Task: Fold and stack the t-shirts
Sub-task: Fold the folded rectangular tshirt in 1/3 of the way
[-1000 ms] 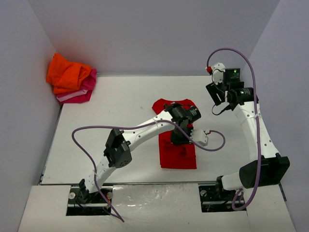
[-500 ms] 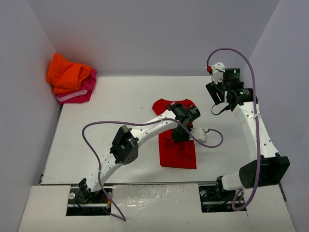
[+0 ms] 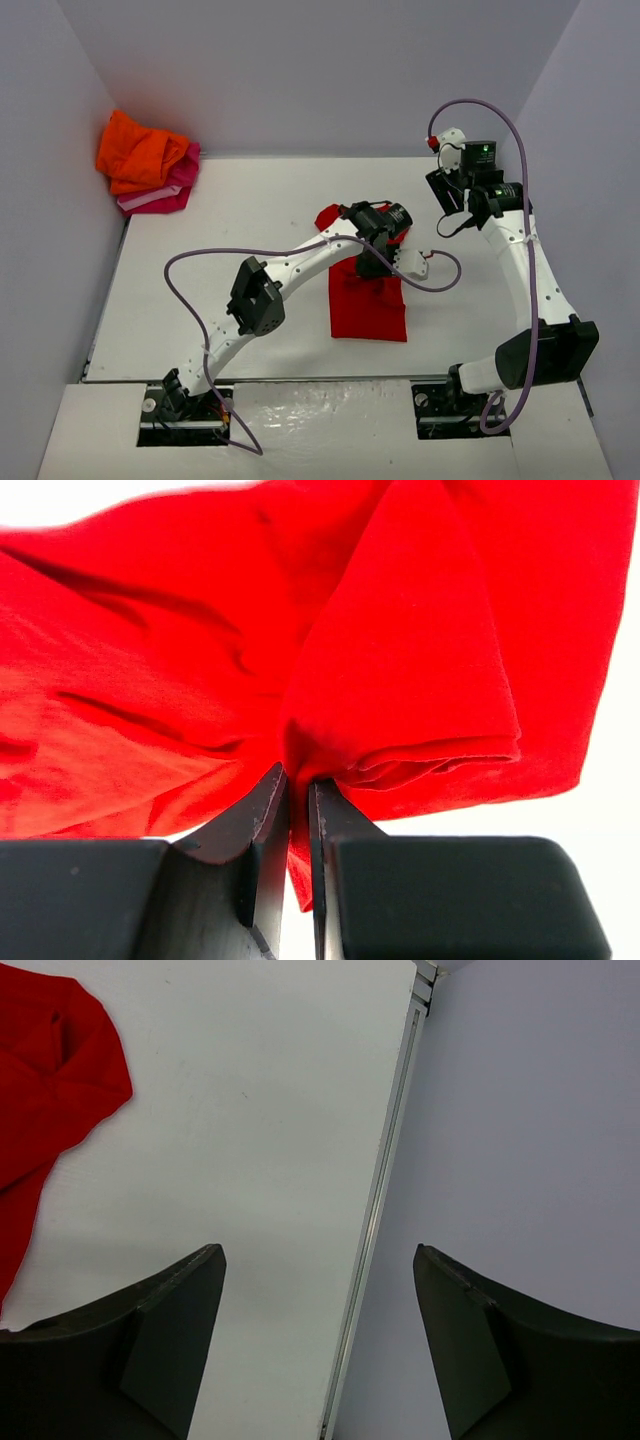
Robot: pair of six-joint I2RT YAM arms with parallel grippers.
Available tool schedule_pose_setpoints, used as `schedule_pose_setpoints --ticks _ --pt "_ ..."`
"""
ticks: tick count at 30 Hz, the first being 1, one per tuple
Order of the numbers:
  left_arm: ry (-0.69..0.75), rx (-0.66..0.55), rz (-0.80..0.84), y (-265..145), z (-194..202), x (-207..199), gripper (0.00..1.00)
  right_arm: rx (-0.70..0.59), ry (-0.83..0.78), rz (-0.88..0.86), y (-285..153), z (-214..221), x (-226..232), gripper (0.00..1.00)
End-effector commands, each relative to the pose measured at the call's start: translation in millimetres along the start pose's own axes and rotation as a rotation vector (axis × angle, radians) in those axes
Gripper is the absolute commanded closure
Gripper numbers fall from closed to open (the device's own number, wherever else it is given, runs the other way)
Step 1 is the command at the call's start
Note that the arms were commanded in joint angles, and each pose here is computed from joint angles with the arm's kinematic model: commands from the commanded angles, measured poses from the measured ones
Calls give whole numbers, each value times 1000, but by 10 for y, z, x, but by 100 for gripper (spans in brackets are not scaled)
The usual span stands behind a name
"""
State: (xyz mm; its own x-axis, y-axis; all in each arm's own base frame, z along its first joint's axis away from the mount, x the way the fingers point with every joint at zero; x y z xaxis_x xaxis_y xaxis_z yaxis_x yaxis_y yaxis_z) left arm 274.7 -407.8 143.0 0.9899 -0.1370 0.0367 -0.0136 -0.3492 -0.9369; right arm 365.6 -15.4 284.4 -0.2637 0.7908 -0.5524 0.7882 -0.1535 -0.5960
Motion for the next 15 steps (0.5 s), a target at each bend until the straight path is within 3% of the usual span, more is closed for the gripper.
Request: schedule_pose_setpoints --ticks 1,2,4,5,6,8,9,10,13,15 --pt "8 -67 -94 -232 -73 265 100 -42 31 50 12 -89 -95 27" --pt "-1 -70 -103 -212 -67 304 100 -39 28 50 16 -80 -91 27" --pt "-37 -77 -164 -173 -34 480 58 -32 22 58 19 -70 -103 28" --pt "-55 -81 -197 -169 -12 571 46 -31 19 60 19 -68 -109 28" --pt "-74 -86 -231 -175 9 661 37 -29 17 64 16 -67 -116 29" --pt "-117 -102 -309 -245 33 837 29 -28 14 76 0 -67 -140 29" --pt "-135 -117 -342 -294 35 917 13 -29 13 82 -6 -71 -153 29" --pt "-150 -126 -366 -346 54 981 5 -31 12 88 -14 -73 -163 28" --pt "-185 -137 -413 -520 140 1096 3 -34 11 100 -47 -72 -188 28" --pt "-186 -142 -422 -644 157 1081 11 -46 17 108 -92 -82 -212 28"
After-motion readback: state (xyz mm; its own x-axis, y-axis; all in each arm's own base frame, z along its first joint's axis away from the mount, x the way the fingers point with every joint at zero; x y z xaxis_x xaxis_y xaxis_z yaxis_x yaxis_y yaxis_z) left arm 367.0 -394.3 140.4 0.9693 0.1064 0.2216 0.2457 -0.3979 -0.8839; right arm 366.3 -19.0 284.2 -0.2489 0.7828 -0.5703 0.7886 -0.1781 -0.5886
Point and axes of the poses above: each gripper's point midway between its finger pads, its own y axis out along the fingers, its own x axis along the line the jaws close on, z = x × y, the point moved 3 cm from there along -y, back along the fingers, and after that the axes turned 5 degrees about -y, right-handed, at the moved point
